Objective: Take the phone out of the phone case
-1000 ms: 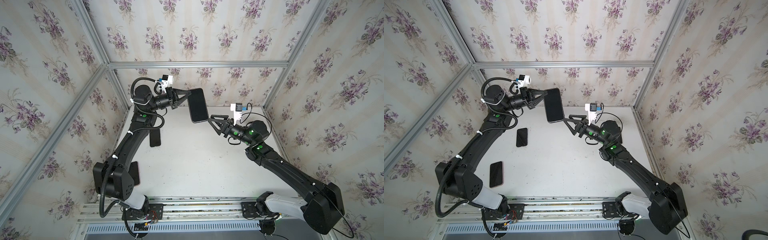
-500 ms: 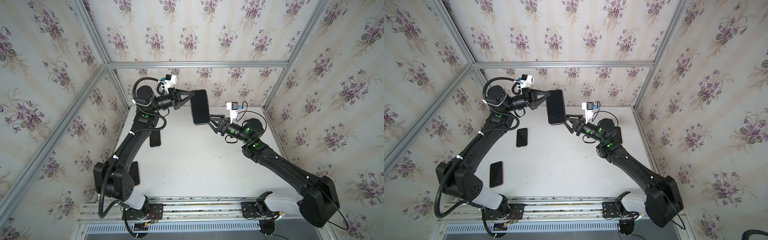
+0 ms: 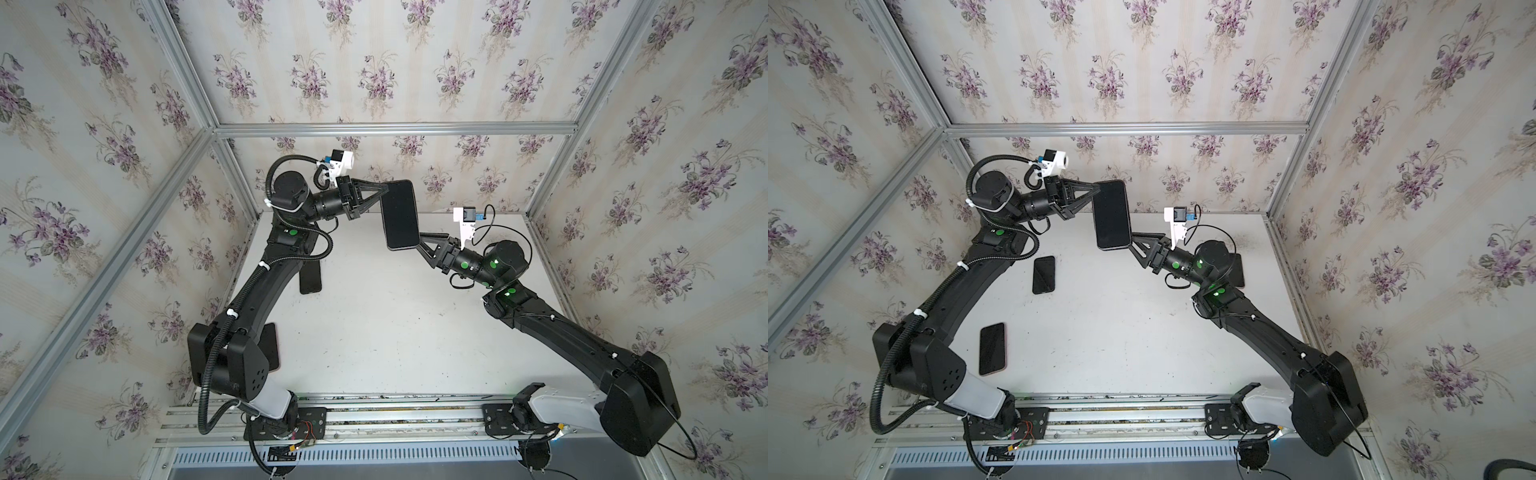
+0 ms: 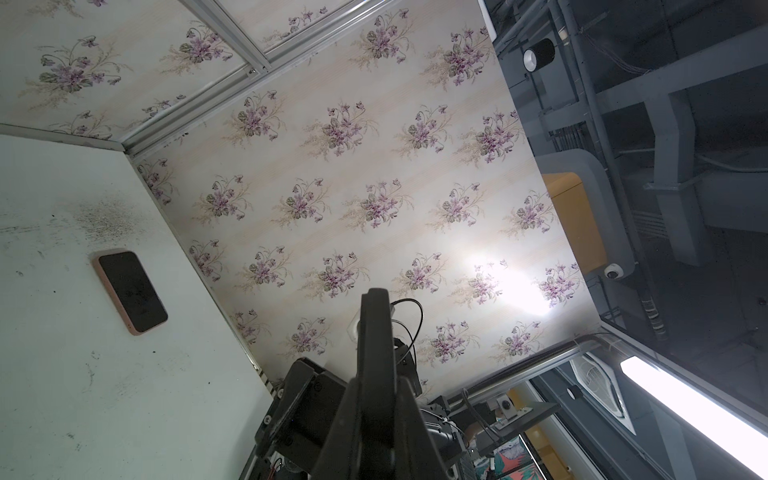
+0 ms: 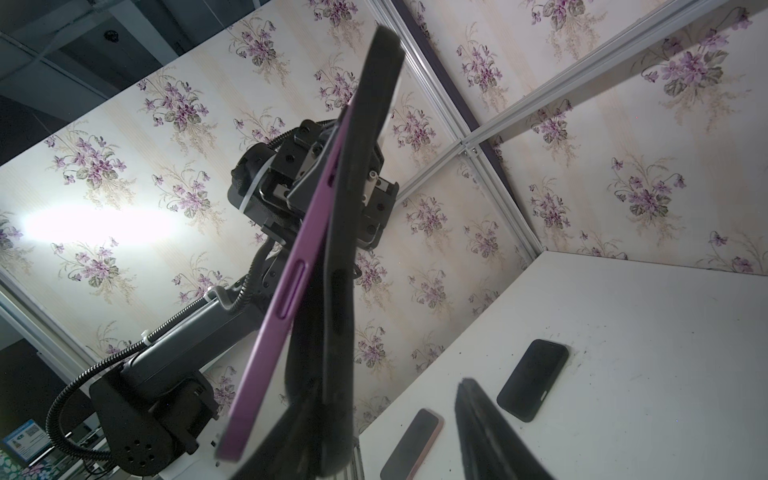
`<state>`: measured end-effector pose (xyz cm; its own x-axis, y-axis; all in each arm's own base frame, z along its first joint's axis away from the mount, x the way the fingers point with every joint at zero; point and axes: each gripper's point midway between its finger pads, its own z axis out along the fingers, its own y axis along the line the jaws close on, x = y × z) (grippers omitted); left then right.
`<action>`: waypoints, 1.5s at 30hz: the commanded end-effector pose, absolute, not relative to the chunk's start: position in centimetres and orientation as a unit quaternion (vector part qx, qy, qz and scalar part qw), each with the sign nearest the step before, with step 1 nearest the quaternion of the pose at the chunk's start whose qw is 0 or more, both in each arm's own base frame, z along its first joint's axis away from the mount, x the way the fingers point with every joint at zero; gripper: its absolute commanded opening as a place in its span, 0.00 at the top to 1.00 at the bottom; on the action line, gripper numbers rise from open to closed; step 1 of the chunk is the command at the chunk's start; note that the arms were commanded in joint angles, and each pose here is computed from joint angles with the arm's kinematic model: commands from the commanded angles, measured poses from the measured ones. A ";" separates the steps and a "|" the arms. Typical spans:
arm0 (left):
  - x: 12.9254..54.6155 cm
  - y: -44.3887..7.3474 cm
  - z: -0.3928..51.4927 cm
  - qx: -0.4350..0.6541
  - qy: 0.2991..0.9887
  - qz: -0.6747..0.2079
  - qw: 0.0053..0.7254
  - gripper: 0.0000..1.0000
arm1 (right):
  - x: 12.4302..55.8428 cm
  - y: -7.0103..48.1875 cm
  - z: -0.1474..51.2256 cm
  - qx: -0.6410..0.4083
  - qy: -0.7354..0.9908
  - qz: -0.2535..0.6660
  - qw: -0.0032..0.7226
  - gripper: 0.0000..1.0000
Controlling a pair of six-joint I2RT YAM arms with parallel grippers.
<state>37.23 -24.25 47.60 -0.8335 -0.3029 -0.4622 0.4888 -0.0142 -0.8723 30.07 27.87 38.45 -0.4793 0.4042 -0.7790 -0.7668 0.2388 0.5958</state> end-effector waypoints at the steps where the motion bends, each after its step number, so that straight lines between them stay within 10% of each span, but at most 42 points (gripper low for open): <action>1: 37.2 -24.1 48.1 0.087 0.631 -0.708 0.305 1.00 | 29.1 28.1 38.8 -0.153 0.610 0.615 0.476 0.55; 12: 39.0 -24.3 42.7 0.064 0.648 -0.694 0.307 1.00 | 28.7 27.9 36.3 -0.120 0.640 0.621 0.437 0.94; 21: 39.8 -25.1 35.3 0.043 0.693 -0.657 0.294 0.94 | 29.2 26.7 32.3 -0.055 0.696 0.589 0.408 1.00; 34: 41.0 -26.6 22.4 -0.035 0.774 -0.588 0.233 0.33 | 28.7 25.1 24.1 0.036 0.791 0.523 0.314 1.00; 45: 40.8 -26.8 21.1 -0.018 0.807 -0.538 0.244 0.16 | 28.3 24.2 20.3 0.084 0.819 0.496 0.276 1.00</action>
<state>40.86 -26.63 19.95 -0.8992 -0.3232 -0.2951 0.1559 0.3935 -0.9060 27.82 24.18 19.62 -0.8523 0.3870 -0.3520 -0.1215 0.5081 0.8527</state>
